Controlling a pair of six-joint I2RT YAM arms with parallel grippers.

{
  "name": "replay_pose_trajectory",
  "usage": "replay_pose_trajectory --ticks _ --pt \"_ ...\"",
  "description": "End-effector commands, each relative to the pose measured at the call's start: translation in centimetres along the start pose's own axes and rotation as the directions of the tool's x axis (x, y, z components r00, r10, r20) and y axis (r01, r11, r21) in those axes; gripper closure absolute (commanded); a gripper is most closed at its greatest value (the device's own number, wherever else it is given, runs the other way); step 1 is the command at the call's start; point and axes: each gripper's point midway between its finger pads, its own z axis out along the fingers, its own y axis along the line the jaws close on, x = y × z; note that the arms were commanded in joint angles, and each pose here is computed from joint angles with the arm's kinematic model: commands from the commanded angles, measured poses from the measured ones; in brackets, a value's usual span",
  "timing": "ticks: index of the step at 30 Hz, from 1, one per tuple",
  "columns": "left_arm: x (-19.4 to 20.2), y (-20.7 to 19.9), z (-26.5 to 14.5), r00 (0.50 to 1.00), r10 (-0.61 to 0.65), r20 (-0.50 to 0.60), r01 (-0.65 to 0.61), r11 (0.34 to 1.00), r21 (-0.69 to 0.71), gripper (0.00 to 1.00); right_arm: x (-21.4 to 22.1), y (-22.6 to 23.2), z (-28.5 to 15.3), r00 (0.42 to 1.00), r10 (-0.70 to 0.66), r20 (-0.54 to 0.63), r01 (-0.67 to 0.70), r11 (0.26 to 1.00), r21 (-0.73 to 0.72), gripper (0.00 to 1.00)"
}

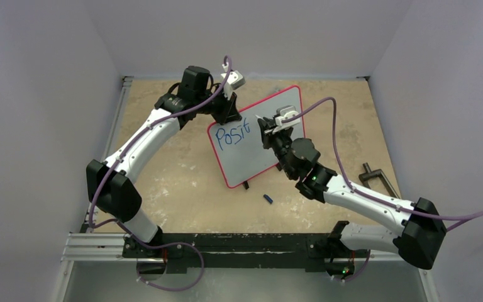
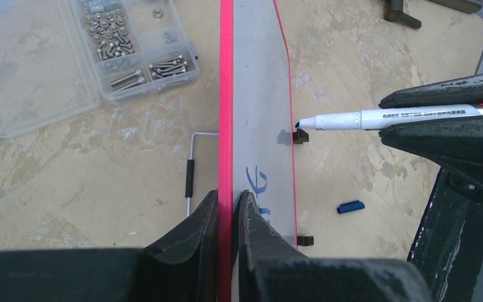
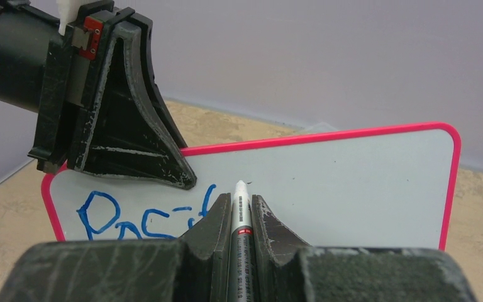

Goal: Write a sentence on the whiteboard

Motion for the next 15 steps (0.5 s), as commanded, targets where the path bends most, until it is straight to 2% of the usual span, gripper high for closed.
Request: replay_pose_trajectory --ticks 1,15 --pt "4.5 0.8 0.3 0.986 0.034 -0.164 -0.041 0.998 -0.043 1.00 -2.0 -0.5 0.4 0.997 0.027 0.076 -0.029 0.999 0.028 1.00" --pt "4.6 0.7 0.6 0.986 0.025 -0.166 -0.031 0.999 -0.034 1.00 -1.0 -0.5 0.1 0.996 0.042 0.078 -0.044 0.999 0.024 1.00"
